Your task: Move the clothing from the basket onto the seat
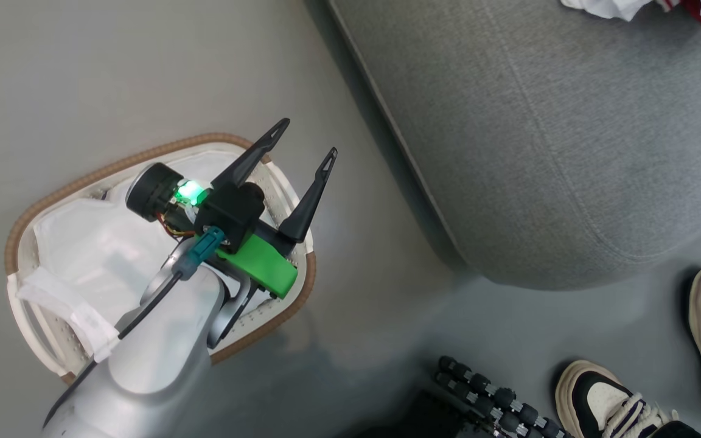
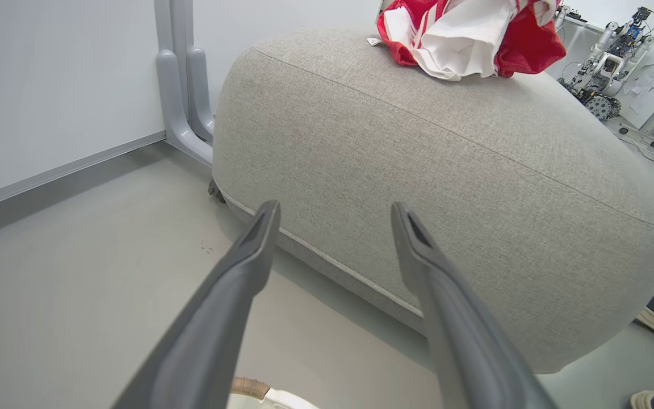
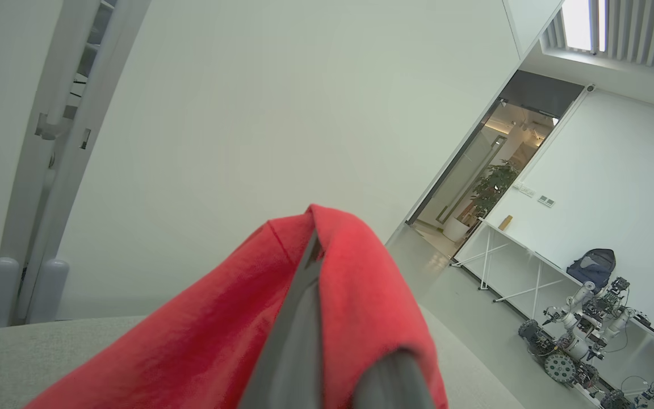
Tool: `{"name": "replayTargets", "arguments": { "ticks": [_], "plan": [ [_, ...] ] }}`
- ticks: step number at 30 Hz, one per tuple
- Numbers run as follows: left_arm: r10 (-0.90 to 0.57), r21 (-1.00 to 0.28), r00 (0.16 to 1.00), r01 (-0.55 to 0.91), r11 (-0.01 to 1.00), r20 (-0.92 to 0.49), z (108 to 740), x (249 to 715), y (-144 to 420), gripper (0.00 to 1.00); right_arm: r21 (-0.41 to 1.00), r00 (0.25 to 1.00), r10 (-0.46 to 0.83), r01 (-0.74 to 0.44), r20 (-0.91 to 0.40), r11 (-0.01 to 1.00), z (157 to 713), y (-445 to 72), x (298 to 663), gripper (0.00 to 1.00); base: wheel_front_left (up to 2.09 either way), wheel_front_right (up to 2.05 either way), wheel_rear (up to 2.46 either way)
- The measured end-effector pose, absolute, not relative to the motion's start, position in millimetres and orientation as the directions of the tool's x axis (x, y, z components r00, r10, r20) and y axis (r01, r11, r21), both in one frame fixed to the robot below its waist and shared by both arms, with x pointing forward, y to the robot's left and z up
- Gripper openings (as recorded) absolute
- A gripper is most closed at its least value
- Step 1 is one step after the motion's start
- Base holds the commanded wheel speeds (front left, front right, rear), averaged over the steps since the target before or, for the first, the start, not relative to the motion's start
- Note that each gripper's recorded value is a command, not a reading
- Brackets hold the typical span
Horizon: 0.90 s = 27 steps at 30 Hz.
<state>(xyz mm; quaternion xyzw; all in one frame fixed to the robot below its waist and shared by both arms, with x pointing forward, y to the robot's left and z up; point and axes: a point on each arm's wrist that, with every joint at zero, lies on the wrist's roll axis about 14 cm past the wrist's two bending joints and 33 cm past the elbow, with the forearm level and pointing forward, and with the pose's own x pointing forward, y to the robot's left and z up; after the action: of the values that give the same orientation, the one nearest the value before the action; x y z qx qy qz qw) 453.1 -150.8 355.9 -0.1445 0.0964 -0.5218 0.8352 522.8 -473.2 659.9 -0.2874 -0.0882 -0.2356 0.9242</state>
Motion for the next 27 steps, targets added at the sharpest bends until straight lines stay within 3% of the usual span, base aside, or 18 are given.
{"name": "replayTargets", "arguments": {
  "ticks": [11,12,13,14,15,16,27],
  "plan": [
    [-0.885,-0.379,0.46,0.809,0.45,-0.069,315,460,-137,1.0,-0.415,0.874,-0.482,0.461,0.062,0.784,525,-475,523,0.0,0.0,0.0,0.0],
    [-0.883,-0.38,0.464,0.805,0.455,-0.074,313,460,-136,1.0,-0.408,0.871,-0.489,0.464,0.047,0.786,516,-475,521,0.08,0.0,0.0,0.0],
    [-0.881,-0.381,0.467,0.802,0.459,-0.079,310,461,-134,1.0,-0.401,0.868,-0.496,0.467,0.036,0.788,509,-475,519,0.33,0.0,0.0,0.0],
    [-0.879,-0.381,0.469,0.801,0.462,-0.082,309,462,-133,1.0,-0.397,0.865,-0.501,0.47,0.029,0.788,505,-475,516,0.51,0.0,0.0,0.0],
    [-0.878,-0.381,0.471,0.799,0.466,-0.085,307,462,-132,1.0,-0.391,0.863,-0.506,0.473,0.021,0.79,501,-474,514,0.94,0.0,0.0,0.0],
    [-0.876,-0.38,0.474,0.798,0.469,-0.087,307,463,-131,1.0,-0.385,0.86,-0.51,0.476,0.014,0.791,497,-474,511,1.0,0.0,0.0,0.0],
    [-0.866,-0.369,0.498,0.798,0.477,-0.045,335,469,-134,1.0,-0.359,0.846,-0.533,0.492,-0.016,0.793,484,-468,476,1.0,0.0,0.0,0.0]
  ]
}}
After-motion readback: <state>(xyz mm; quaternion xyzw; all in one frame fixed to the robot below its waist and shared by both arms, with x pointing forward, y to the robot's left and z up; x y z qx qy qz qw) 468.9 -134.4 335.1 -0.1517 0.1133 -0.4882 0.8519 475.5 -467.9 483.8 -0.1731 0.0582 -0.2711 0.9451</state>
